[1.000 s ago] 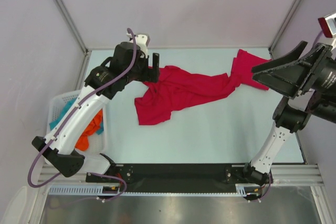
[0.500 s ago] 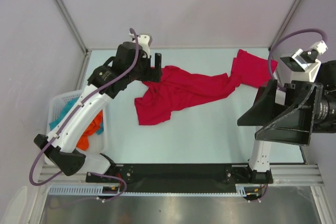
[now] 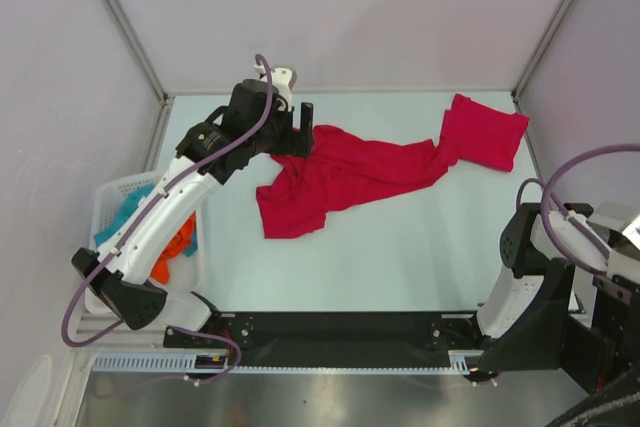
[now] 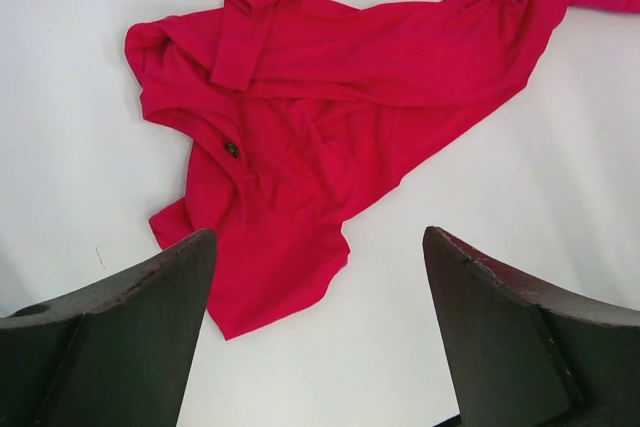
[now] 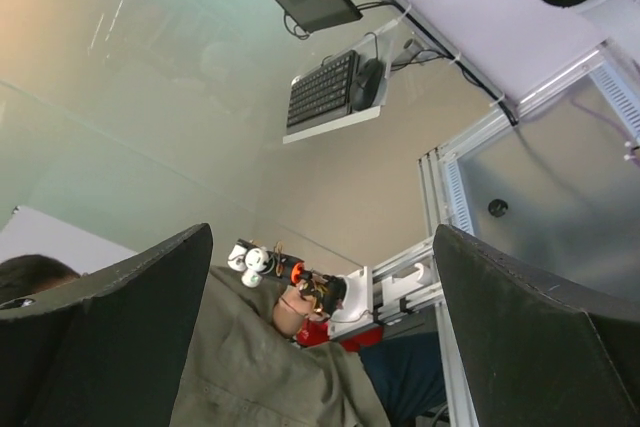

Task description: Fold and stack the t-shirts

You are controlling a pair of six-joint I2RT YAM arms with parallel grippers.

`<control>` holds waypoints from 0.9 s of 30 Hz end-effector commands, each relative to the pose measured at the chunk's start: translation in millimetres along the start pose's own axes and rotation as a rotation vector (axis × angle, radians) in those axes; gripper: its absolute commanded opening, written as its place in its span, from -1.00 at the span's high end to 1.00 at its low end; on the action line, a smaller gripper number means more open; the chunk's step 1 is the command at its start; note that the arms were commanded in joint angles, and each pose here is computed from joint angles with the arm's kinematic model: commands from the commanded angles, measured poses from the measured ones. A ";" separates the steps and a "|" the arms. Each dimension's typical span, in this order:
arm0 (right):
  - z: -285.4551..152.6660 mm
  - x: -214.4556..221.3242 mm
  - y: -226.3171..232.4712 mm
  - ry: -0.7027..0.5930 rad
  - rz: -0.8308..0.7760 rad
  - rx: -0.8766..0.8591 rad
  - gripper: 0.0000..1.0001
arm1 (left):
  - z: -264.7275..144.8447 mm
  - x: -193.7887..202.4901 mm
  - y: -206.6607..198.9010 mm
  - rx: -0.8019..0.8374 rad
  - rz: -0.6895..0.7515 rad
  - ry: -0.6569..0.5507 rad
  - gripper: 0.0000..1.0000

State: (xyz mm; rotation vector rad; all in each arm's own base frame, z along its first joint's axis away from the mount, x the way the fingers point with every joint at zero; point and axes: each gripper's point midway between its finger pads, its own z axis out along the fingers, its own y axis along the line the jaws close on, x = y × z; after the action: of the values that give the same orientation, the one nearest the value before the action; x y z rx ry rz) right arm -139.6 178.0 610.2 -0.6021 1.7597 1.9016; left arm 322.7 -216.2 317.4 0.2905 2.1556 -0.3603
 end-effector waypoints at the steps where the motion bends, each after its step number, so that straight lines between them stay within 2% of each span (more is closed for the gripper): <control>1: -16.7 18.3 -25.4 0.186 0.212 0.204 -0.99 | -7.3 -19.8 -11.8 0.048 -0.015 -0.063 -0.79; 8: -16.3 14.6 10.4 0.214 0.197 0.182 -1.00 | -10.6 -22.6 -17.8 0.091 -0.007 -0.091 -0.79; 14: -15.9 25.0 43.9 0.223 0.304 0.170 -1.00 | -18.7 -21.8 -21.1 0.131 0.009 -0.119 -0.80; 18: -16.6 25.7 38.1 0.227 0.213 0.164 -0.99 | -25.5 -21.5 -26.2 0.170 0.007 -0.135 -0.80; 23: -16.6 20.2 19.6 0.223 0.295 0.170 -1.00 | -28.9 -19.8 -23.7 0.166 -0.002 -0.145 -0.80; 24: -17.0 17.5 19.9 0.239 0.398 0.150 -1.00 | -29.1 -19.5 -23.7 0.166 -0.004 -0.145 -0.80; 25: -17.5 15.3 18.5 0.248 0.332 0.127 -1.00 | -27.3 -18.2 -23.9 0.166 -0.005 -0.140 -0.80; 27: -17.6 12.2 22.5 0.256 0.326 0.114 -1.00 | -25.5 -18.1 -24.1 0.165 -0.010 -0.138 -0.79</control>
State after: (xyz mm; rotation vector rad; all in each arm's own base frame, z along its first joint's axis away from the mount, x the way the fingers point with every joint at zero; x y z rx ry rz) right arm -176.5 178.6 645.0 -0.4705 1.8550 1.9598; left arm 305.6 -227.7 335.4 0.3377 2.0555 -0.5149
